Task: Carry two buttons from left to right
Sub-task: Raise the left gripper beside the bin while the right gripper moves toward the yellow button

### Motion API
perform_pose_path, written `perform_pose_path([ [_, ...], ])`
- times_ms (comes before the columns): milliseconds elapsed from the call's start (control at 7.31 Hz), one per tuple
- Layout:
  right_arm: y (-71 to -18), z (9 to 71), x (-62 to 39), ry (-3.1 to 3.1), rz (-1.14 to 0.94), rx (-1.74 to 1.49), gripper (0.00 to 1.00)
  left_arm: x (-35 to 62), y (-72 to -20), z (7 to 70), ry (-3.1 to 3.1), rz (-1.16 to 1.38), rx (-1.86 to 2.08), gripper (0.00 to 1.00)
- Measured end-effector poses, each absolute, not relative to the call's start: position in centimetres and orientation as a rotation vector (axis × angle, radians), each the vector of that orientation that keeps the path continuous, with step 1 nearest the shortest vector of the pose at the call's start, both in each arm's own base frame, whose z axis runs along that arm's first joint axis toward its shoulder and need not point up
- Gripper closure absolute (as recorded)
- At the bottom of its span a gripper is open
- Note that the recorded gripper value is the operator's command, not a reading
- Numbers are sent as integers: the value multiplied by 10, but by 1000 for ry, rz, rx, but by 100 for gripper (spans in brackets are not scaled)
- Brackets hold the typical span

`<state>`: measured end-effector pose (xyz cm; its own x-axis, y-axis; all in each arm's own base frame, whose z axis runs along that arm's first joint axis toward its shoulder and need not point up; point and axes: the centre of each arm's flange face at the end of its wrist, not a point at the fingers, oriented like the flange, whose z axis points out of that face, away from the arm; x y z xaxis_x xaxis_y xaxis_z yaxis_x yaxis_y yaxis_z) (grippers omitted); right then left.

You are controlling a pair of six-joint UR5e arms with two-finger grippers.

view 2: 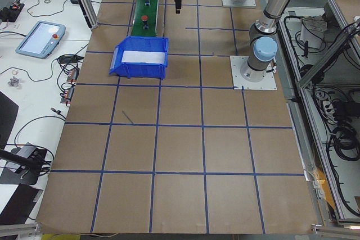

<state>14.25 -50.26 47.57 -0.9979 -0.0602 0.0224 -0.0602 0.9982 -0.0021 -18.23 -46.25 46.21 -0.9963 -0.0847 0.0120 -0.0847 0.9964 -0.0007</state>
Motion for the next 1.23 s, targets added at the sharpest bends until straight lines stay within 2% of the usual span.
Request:
perform_pose_path([
  [1232,-506,472,134,-3103,43,152,0,-180,-460,466,-3155,18,124,0],
])
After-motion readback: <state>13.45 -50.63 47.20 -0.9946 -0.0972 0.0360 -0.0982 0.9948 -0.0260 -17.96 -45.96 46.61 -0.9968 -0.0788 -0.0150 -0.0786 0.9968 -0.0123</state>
